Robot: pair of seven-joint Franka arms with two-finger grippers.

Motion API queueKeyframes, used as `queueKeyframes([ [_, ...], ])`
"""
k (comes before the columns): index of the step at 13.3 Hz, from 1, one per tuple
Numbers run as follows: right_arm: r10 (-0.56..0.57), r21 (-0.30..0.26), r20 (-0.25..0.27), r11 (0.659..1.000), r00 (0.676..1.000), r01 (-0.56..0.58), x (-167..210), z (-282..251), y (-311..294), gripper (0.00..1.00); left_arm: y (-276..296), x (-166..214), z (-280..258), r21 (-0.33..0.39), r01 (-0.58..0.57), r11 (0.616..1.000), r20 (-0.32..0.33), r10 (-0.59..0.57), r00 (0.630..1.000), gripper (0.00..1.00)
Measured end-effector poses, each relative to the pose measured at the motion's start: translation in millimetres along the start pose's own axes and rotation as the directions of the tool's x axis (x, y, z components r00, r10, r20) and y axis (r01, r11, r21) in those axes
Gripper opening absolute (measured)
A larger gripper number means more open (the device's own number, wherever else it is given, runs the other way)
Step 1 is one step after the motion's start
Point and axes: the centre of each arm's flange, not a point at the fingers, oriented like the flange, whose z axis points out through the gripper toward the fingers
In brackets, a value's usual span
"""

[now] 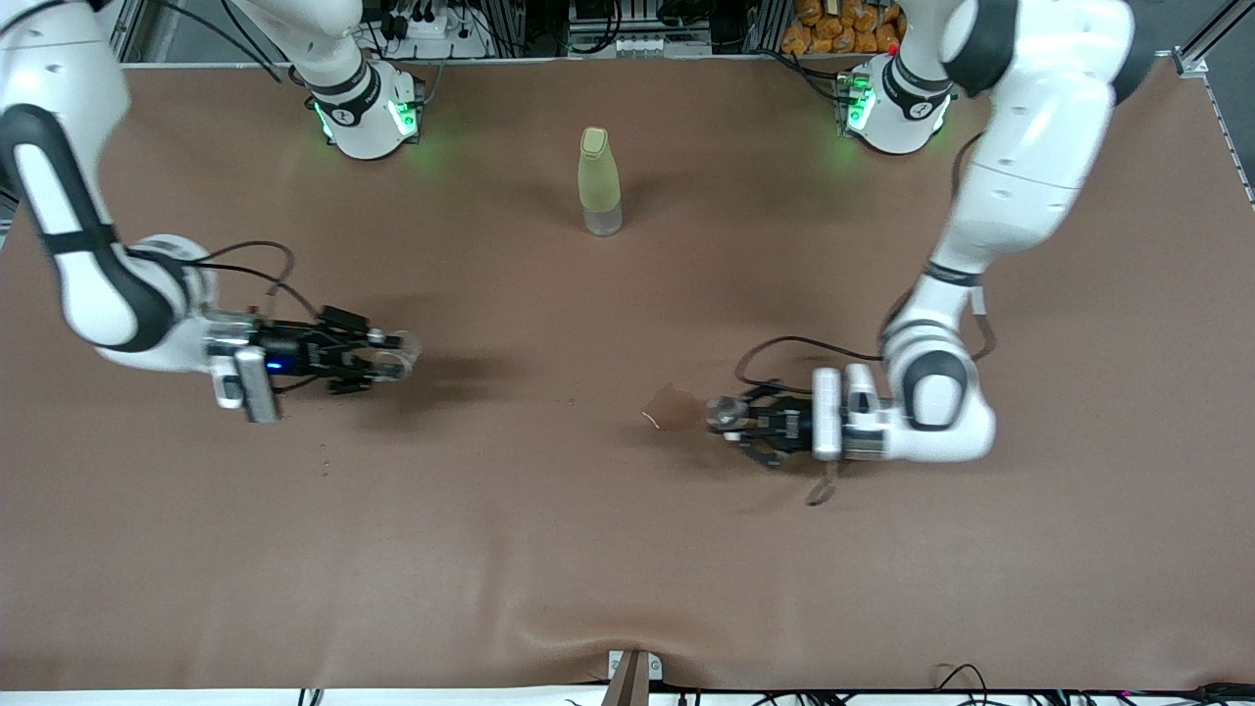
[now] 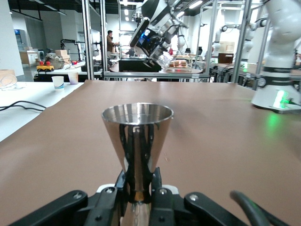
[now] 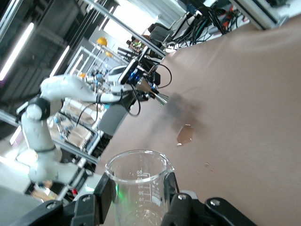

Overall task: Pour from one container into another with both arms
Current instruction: 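Tilt the beaker upright while both grippers move apart, then set the beaker down with the right gripper while the left gripper sets the jigger down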

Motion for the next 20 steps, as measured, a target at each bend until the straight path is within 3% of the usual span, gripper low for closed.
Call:
queueKeyframes([
  [3, -0.202, -0.065, 0.088, 0.976, 0.975, 0.208, -18, -76, 9, 0.5, 11, -18, -107, -0.01, 0.015, 1.0, -0.014, -0.015, 1.0, 0.21],
  [6, -0.419, -0.055, 0.078, 0.904, 0.905, 0.424, -47, -125, 18, 0.5, 33, -42, -185, 0.017, 0.052, 0.999, -0.026, -0.051, 0.998, 0.21],
  [9, -0.561, -0.046, 0.083, 0.823, 0.824, 0.566, -77, -145, 45, 0.5, 53, -64, -238, 0.061, 0.009, 0.998, -0.004, -0.009, 1.0, 0.21],
  [13, -0.668, -0.014, 0.081, 0.741, 0.74, 0.671, -107, -169, 81, 0.5, 76, -114, -243, 0.082, -0.048, 0.995, -0.031, 0.05, 0.998, 0.21],
  [20, -0.732, -0.001, 0.019, 0.681, 0.681, 0.732, -161, -198, 93, 0.5, 90, -139, -261, 0.115, -0.017, 0.993, -0.031, 0.02, 0.999, 0.21],
])
